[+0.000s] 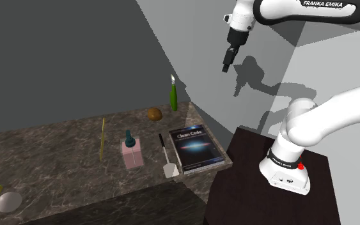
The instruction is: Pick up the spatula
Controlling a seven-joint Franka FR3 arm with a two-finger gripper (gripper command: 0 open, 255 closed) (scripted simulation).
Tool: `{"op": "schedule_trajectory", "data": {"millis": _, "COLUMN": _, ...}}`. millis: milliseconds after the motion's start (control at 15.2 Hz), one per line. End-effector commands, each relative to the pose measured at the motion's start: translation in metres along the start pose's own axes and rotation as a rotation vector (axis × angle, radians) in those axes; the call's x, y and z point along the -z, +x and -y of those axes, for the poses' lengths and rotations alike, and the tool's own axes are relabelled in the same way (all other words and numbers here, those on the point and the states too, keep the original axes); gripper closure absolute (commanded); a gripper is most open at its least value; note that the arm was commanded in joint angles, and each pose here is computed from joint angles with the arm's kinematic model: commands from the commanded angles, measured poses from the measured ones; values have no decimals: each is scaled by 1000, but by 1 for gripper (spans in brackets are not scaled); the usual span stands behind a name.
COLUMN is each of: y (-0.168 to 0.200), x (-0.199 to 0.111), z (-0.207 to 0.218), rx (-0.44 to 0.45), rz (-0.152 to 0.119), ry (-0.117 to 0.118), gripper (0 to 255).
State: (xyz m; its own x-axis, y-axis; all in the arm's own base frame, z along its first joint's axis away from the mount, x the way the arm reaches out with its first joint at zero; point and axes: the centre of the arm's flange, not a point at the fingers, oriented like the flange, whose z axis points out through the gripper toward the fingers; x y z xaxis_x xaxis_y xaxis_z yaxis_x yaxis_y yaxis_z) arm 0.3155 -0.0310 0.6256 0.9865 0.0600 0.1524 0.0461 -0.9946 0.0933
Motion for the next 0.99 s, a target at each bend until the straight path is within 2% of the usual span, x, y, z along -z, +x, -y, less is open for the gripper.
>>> {"op": "schedule_trajectory", "data": {"millis": 0, "y": 0, "x": 0, "z": 0, "rx": 0, "rz": 0, "ry": 0, "gripper": 0}}
{"op": "schedule_trajectory", "data": {"millis": 924, "y": 34, "x": -129, "z": 128, "rx": -309, "rz": 46, "ry": 0, "gripper": 0}}
